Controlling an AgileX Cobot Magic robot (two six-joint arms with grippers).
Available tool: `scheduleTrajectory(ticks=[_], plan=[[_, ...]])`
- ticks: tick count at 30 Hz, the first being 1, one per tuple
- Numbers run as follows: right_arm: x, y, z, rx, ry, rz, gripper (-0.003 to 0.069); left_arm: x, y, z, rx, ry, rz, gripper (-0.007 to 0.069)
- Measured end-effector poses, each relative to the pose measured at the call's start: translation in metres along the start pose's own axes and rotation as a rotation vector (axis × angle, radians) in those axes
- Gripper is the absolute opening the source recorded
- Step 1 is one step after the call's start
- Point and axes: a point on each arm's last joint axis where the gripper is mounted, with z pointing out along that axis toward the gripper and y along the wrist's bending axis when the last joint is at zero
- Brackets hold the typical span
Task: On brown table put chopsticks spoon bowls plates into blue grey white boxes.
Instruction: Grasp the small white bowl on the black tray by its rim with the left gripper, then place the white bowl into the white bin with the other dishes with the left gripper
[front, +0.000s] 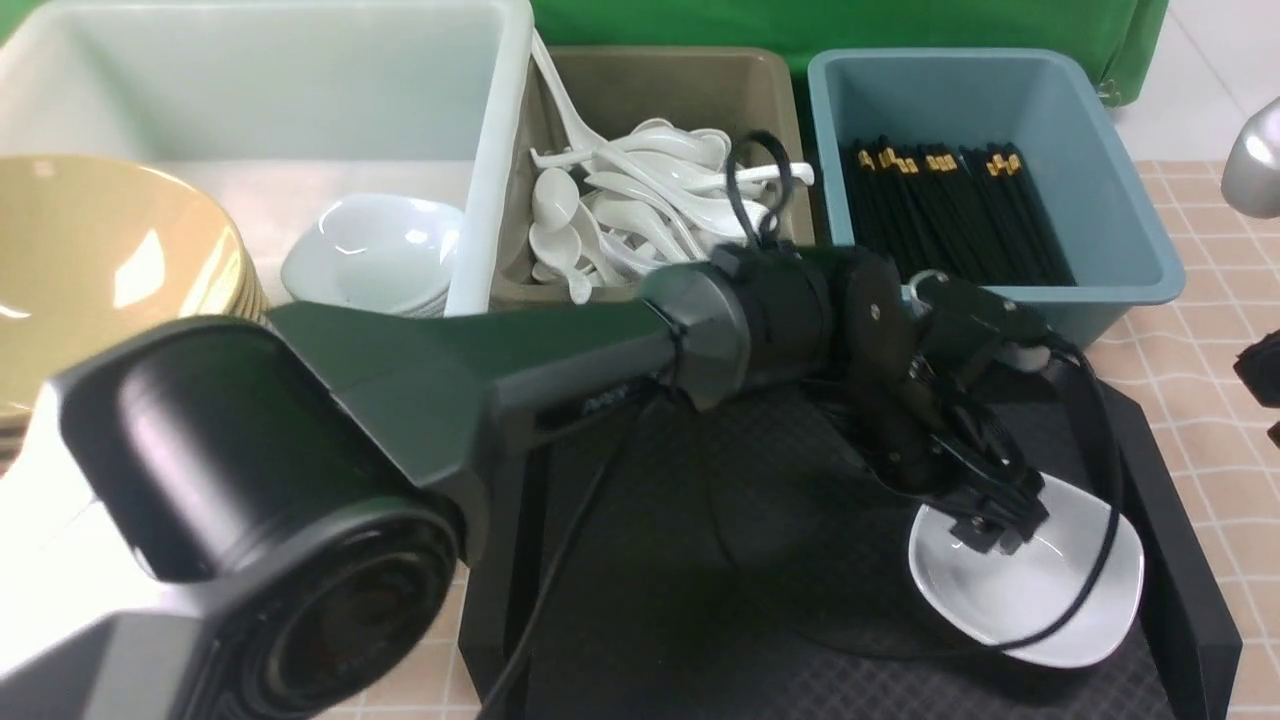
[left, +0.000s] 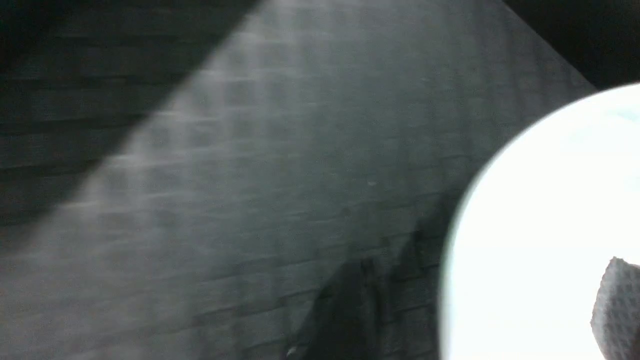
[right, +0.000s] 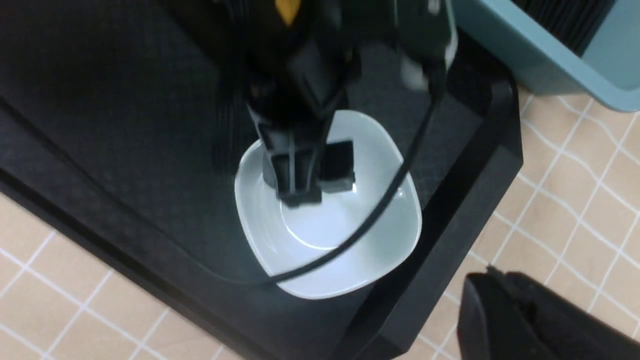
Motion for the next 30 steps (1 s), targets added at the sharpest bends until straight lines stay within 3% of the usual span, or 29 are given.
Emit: scheduleTrajectory(ticks=[4,5,8,11,14,18,21,26,30], plan=[[0.000,0.000,0.000,0.000,0.000,0.000,0.0048,0.001,0.001,0.003,-0.007,0.007,0.013,0.0338],[0.000,0.000,0.000,0.000,-0.001,0.000,0.0048,0.002,0.003,0.003,-0.011,0.013,0.018,0.0240],[-0.001,0.000,0.000,0.002,-0.011,-0.004,0.0048,0.000,0.006,-0.008,-0.002,0.022,-0.001,0.0069],[-0.005,-0.001,0.000,0.009,-0.052,-0.008,0.0048,-0.012,0.012,-0.048,-0.009,-0.007,0.002,0.0013],[-0.010,0.000,-0.001,0.005,-0.108,-0.006,0.0048,-0.023,0.024,-0.091,-0.043,-0.068,0.004,0.0006],[-0.026,0.007,-0.004,-0.086,-0.216,-0.053,0.0048,-0.033,0.053,-0.202,-0.152,-0.240,-0.019,0.0006],[-0.049,0.013,-0.005,-0.182,-0.274,-0.096,0.0048,-0.021,0.082,-0.291,-0.298,-0.372,-0.067,0.0006],[-0.088,0.029,-0.002,-0.260,-0.324,-0.195,0.0048,0.016,0.130,-0.363,-0.460,-0.417,-0.200,0.0006],[-0.129,0.068,0.007,-0.339,-0.363,-0.345,0.0049,0.056,0.180,-0.389,-0.555,-0.369,-0.348,0.0006]])
